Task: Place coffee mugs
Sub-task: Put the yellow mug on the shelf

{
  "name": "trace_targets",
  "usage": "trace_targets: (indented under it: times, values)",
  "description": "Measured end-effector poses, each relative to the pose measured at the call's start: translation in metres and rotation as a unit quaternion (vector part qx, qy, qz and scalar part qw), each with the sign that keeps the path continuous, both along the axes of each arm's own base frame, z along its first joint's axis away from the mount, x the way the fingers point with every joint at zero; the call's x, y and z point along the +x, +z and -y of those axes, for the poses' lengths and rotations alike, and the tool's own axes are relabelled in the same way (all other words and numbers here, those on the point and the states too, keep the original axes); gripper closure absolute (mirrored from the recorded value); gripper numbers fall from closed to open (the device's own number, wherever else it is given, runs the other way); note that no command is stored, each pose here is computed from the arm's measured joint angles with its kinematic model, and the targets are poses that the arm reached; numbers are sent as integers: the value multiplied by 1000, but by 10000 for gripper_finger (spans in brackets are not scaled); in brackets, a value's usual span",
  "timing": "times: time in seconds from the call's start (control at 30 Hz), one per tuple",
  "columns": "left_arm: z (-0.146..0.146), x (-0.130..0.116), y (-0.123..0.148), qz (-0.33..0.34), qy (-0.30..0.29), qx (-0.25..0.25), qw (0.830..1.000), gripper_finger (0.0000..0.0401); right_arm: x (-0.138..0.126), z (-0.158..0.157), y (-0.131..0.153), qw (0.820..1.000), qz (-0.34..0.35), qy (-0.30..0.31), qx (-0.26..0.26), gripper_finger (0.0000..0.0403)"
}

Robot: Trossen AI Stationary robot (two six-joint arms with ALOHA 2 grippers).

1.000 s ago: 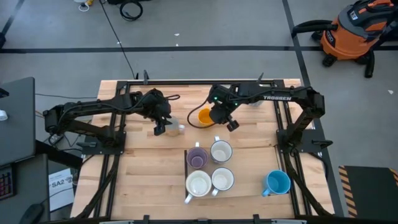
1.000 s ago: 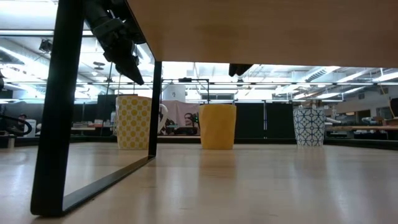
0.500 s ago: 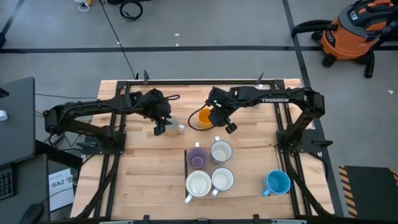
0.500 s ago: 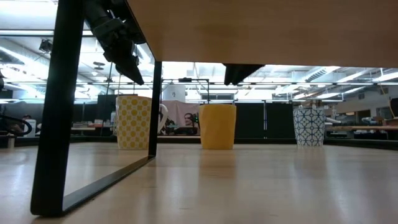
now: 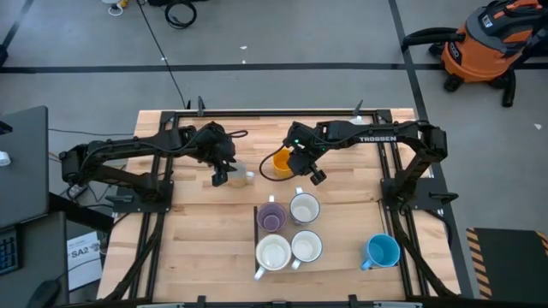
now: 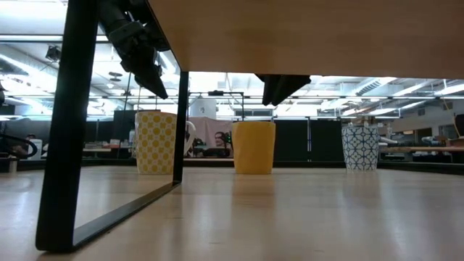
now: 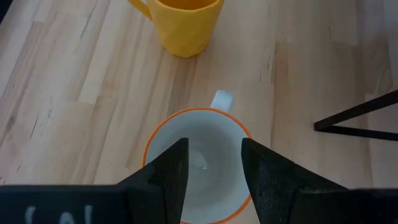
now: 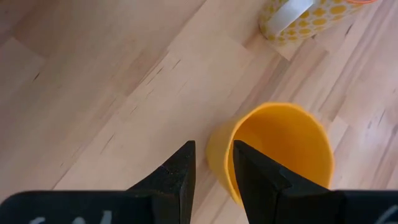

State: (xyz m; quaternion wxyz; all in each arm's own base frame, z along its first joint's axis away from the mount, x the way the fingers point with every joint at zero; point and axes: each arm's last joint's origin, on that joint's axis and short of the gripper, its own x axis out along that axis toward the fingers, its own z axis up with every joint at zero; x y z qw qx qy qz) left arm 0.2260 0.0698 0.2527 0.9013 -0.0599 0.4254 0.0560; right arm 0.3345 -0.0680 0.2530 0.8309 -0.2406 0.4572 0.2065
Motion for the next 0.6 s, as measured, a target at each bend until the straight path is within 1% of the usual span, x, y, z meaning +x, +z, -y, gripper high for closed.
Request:
trace_targets:
  times: [0.3, 0.43, 0.6]
  values:
    - [0, 0, 0, 0, 0, 0, 1000, 245, 0, 0, -1, 1000, -2, -1, 3, 289]
    - [0, 0, 0, 0, 0, 0, 1000, 245, -4, -1, -16, 1000, -13, 0, 6, 289]
    - [0, 0, 0, 0, 0, 0, 1000, 245, -4, -1, -29, 1000, 2, -2, -3, 289]
